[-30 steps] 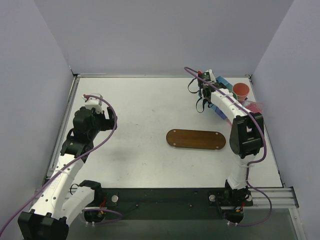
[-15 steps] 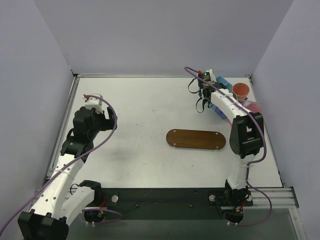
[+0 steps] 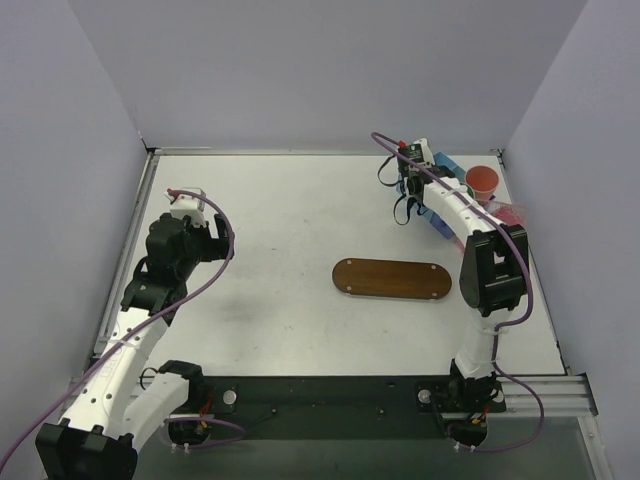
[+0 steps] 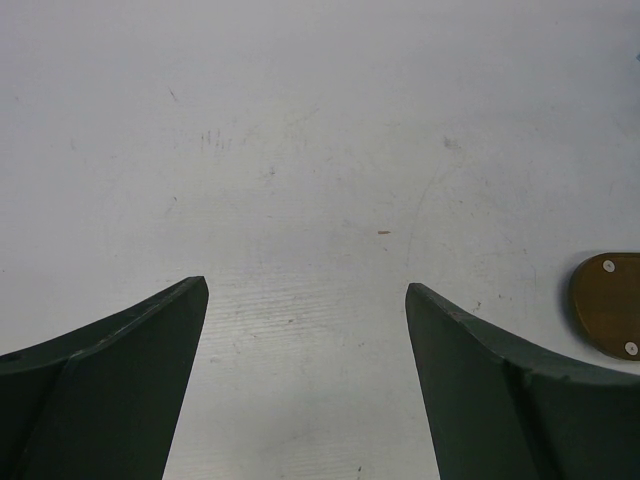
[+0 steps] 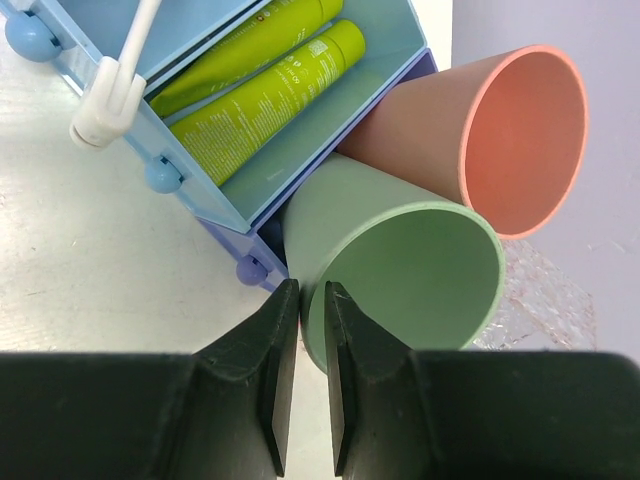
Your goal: Prepare toiletry sets of a toothbrush and toothpaste on the tray
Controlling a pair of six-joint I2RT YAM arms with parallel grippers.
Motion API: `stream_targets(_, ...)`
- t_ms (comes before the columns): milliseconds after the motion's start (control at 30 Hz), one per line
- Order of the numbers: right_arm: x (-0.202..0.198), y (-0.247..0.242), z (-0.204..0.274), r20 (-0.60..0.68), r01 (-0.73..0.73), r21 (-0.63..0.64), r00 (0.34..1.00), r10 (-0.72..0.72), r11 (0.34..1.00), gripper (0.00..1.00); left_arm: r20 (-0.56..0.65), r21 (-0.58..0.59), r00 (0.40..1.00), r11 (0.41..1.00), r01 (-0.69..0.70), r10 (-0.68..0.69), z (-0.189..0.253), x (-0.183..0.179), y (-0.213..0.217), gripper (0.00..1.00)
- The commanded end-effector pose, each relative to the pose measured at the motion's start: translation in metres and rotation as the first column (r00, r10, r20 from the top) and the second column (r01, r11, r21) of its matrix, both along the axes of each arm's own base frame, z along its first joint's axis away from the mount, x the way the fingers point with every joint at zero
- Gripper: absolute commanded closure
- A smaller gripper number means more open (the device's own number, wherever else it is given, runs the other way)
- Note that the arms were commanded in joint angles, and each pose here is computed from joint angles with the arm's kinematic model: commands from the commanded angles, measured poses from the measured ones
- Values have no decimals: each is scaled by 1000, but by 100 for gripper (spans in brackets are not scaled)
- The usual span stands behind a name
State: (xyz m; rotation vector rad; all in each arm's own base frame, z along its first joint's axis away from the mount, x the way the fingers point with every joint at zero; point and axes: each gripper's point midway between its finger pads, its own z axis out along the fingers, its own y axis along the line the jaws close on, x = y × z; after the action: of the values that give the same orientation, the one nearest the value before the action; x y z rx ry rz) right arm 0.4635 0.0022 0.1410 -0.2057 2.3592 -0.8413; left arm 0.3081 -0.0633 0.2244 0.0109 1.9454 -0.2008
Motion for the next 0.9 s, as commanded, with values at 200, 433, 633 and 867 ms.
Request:
stream_targets(200, -3, -6, -16, -32, 28, 18, 999, -27, 999, 93, 46, 3, 999, 1000, 1, -1, 10, 4, 1, 9)
stream_targets(433, -2, -6, -10, -30, 24, 9, 999, -24, 1000, 100, 41, 5, 999, 1000, -1, 1, 8, 4, 1, 9)
stream_targets(633, -4, -7, 4, -24, 16, -4, 1000, -16, 1000, 100, 43, 4, 999, 1000, -1, 1, 8, 4, 1, 9)
stream_targets(867, -9, -2, 23, -12, 0, 11, 1000, 0, 1000, 100, 42, 3, 999, 1000, -1, 1, 8, 4, 1, 9)
